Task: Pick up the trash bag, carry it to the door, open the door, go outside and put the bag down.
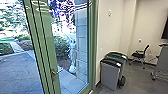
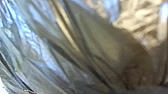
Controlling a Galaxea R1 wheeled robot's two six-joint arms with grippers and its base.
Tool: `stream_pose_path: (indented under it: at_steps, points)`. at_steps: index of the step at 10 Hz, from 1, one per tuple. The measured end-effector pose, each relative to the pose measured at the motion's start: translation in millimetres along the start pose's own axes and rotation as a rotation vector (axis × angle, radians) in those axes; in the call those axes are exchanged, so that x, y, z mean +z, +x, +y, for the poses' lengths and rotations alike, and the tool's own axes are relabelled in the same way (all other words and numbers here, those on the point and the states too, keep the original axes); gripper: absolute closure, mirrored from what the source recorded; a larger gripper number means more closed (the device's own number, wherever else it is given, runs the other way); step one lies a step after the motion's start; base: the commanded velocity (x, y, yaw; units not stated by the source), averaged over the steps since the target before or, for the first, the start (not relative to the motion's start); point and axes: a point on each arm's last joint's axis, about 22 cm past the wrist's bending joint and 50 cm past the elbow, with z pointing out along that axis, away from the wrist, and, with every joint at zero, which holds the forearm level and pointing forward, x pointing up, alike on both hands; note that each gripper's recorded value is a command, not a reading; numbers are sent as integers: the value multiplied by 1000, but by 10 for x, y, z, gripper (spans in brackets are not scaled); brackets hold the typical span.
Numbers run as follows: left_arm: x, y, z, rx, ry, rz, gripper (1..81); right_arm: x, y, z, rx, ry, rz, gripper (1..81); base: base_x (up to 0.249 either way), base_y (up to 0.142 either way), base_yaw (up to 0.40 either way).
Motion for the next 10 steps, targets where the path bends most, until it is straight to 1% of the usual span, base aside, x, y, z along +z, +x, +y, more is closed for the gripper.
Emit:
stream_pose_path:
  at_steps: [10]
  points:
    - [4, 2, 19, 0, -2, 0, 811, 5, 3, -18, 0, 2, 1, 10, 146, 0, 0]
